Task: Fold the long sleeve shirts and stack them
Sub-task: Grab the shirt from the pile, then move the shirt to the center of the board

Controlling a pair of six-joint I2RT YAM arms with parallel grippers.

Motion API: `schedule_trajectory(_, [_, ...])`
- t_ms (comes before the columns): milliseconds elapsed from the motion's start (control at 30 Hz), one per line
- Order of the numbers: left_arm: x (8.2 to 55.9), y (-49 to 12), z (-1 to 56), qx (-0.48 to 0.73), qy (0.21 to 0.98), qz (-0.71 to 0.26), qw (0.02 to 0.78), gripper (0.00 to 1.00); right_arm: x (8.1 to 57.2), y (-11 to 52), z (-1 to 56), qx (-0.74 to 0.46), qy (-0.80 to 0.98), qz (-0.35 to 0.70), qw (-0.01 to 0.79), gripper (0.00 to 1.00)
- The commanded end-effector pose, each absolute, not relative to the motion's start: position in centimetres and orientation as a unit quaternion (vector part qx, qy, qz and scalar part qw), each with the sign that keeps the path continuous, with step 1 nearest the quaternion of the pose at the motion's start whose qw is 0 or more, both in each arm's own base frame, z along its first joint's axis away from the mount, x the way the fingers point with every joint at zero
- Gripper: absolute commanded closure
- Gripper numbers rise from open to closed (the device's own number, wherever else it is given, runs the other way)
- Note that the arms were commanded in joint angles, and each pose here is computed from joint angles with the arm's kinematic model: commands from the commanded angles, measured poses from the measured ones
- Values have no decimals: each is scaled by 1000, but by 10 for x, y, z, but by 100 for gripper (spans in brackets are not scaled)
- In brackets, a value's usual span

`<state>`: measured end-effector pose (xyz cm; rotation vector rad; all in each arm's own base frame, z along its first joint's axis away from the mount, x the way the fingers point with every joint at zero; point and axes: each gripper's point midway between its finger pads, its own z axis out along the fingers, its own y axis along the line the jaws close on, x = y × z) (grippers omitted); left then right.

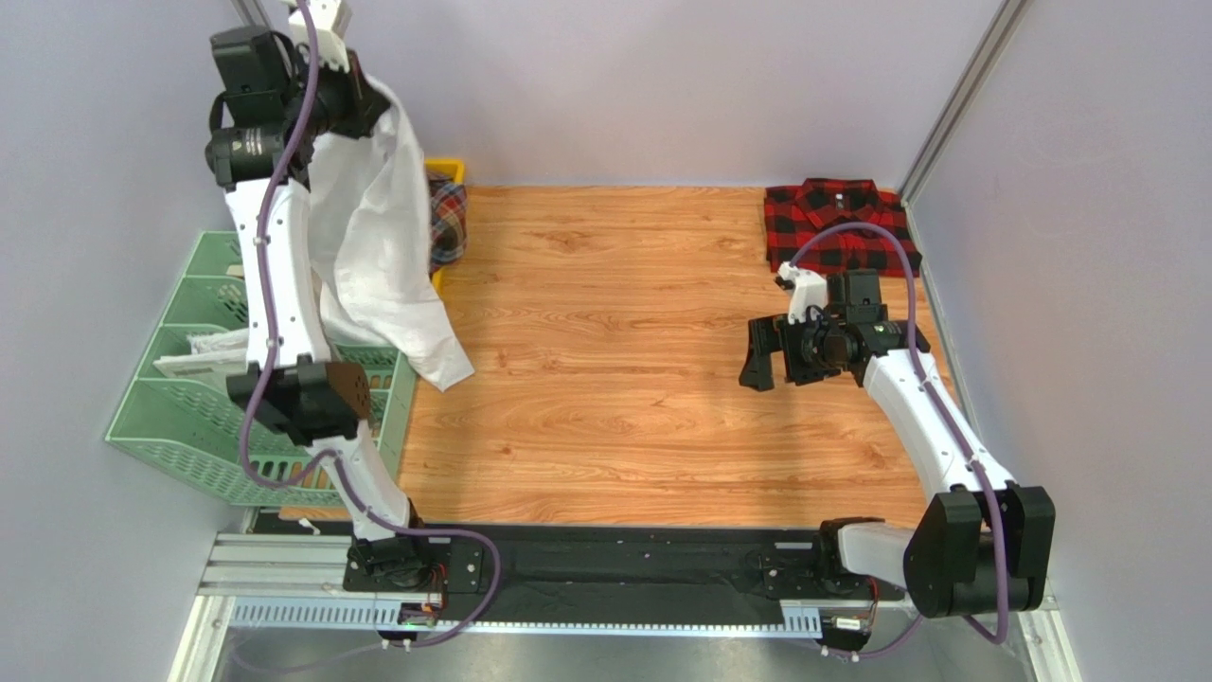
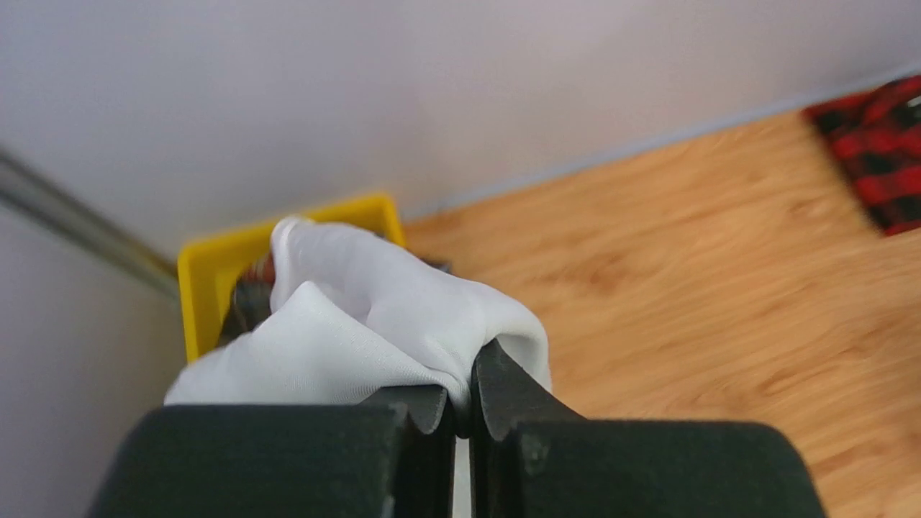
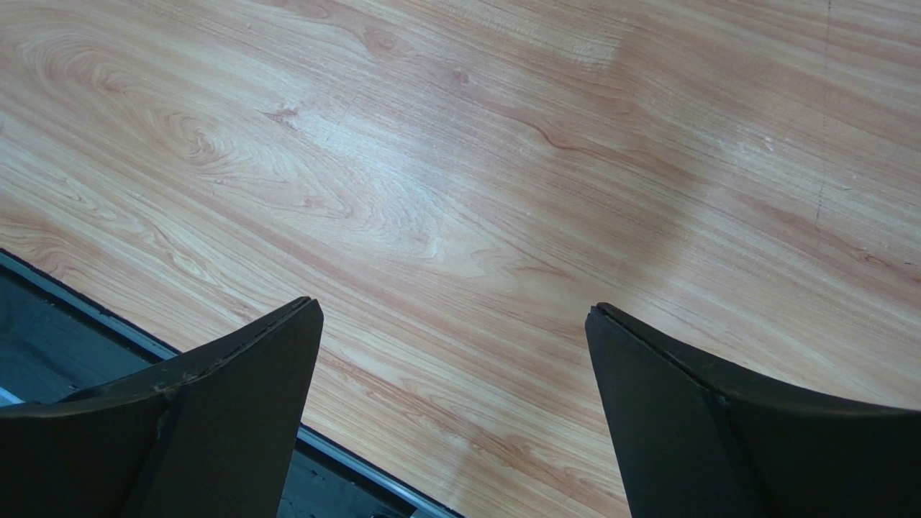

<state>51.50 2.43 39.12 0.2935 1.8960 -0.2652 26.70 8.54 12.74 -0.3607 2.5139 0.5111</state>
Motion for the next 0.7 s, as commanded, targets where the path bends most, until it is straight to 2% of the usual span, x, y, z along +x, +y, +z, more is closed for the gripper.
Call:
schedule_trajectory(0, [410, -87, 590, 238, 604, -188, 737, 100, 276, 91, 154, -143, 917, 205, 312, 0])
schedule_trajectory(33, [397, -100, 618, 254, 559, -197, 764, 100, 276, 91, 155, -143, 916, 203, 314, 0])
schedule_trajectory(200, [347, -159, 696, 259, 433, -272, 819, 100, 276, 88, 160, -142, 915, 195, 324, 0])
schedule_trajectory(333, [314, -170, 757, 213, 320, -302, 872, 100, 276, 86, 161, -142, 915, 190, 328, 0])
schedule_trajectory(533, [291, -190, 781, 199, 244, -320, 894, 100, 277, 84, 159, -138, 916, 188, 327, 0])
schedule_trajectory(667, [298, -202, 776, 204, 247, -314, 894, 100, 279, 84, 160, -137, 916, 187, 326, 0])
